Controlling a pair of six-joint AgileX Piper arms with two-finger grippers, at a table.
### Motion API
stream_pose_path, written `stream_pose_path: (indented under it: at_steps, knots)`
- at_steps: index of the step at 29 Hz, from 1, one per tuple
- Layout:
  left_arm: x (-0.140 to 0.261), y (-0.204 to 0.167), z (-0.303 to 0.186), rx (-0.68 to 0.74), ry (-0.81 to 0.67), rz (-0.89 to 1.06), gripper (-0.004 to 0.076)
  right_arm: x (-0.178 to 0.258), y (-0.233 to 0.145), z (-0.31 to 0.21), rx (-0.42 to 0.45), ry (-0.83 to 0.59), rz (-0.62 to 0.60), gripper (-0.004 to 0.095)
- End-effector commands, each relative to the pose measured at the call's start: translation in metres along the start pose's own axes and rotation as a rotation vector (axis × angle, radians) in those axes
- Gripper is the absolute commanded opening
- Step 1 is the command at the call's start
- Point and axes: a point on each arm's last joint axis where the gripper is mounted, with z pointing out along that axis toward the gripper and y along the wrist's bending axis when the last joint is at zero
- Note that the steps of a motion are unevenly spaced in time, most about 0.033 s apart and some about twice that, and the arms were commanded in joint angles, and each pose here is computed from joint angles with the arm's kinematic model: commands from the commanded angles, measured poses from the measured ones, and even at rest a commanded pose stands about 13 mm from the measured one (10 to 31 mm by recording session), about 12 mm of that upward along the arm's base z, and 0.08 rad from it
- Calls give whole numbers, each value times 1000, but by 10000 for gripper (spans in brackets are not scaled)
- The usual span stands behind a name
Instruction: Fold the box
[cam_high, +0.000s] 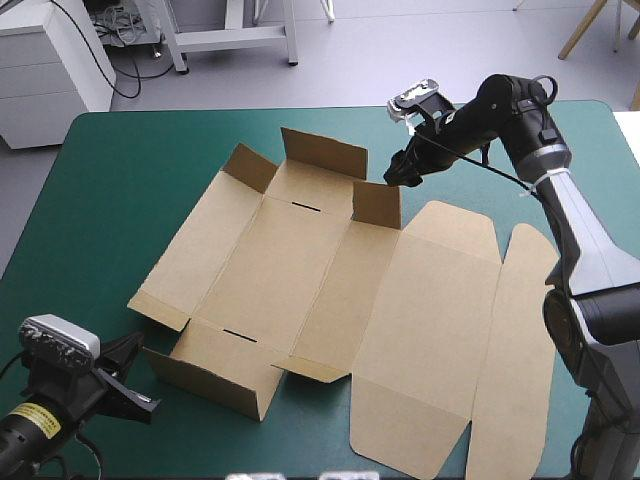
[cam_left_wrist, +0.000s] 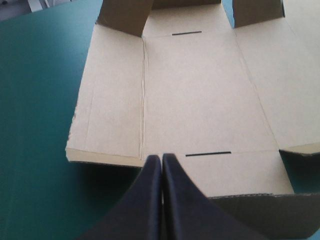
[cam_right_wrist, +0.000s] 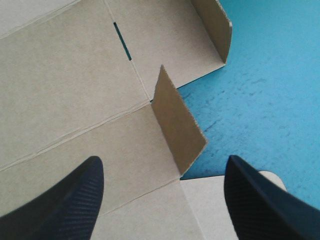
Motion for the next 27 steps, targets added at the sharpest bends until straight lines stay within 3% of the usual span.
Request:
stream_pose_path:
  at_steps: [1, 13, 27]
  knots:
    - [-18, 0, 3, 8, -4, -13, -10, -15, 0, -14, 28, -90, -26, 634]
    - [-38, 0, 24, 9, 75, -20, -10, -4, -18, 44, -24, 7, -19, 634]
    - [-40, 0, 37, 7, 122, -16, -10, -8, -7, 101, -40, 86, -103, 627]
